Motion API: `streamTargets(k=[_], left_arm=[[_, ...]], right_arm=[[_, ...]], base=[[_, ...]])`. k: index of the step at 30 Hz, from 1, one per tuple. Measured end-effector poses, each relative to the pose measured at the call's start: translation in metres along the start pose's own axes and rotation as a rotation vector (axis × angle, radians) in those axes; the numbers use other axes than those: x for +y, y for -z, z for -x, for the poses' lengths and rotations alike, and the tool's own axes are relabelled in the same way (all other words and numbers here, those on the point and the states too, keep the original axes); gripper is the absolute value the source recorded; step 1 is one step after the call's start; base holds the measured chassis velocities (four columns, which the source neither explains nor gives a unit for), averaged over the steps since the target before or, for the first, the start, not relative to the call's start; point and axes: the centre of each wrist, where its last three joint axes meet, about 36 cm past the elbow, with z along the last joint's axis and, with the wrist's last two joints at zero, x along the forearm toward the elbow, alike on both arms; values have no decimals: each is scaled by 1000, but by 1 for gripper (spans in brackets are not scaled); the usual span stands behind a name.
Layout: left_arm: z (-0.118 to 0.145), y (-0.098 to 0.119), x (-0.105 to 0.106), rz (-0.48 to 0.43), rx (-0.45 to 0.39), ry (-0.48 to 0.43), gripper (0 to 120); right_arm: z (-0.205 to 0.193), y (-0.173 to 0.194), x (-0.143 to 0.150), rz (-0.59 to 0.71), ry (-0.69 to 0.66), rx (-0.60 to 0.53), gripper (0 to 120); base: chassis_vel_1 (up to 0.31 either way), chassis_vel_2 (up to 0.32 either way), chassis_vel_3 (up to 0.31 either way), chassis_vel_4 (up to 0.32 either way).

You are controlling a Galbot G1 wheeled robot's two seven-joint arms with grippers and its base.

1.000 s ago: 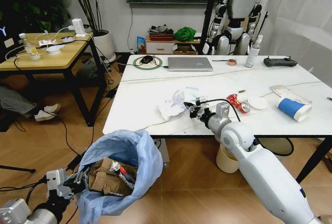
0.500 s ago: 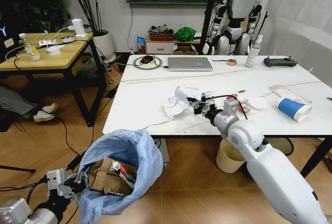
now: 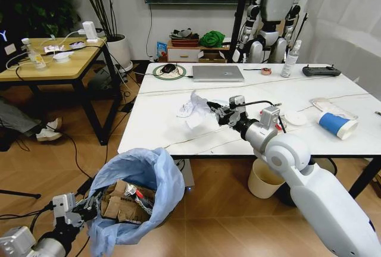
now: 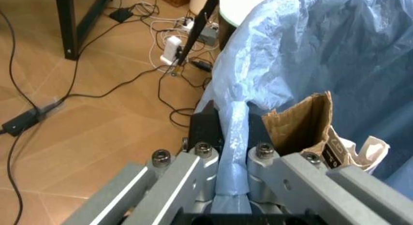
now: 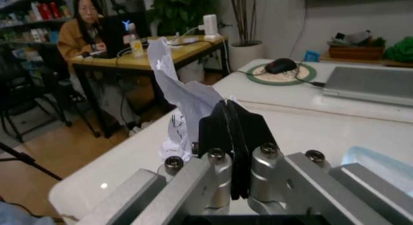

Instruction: Pick up the trash bin and place the trash from the table into it.

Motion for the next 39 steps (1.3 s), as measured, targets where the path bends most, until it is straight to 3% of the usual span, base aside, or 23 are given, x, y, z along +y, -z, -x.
streamTargets(k=[11,16,29,39], left_arm=[[2,0,1,-9,-2,3,0],[0,-1,-1,-18,-4,6,0],[-8,1,-9,-31,-15,7,0],[-12,-2,-13,-42,1,13,0]], right_arm=[[-20,26,72,34,210,-47,0],[-24,8,112,94,324,10,0],[-30,-45,155,209,434,163,0],[-43,-53,147,215,400,179,34]], base=[[0,0,0,0],[0,0,0,0],[0,0,0,0],[0,0,0,0]])
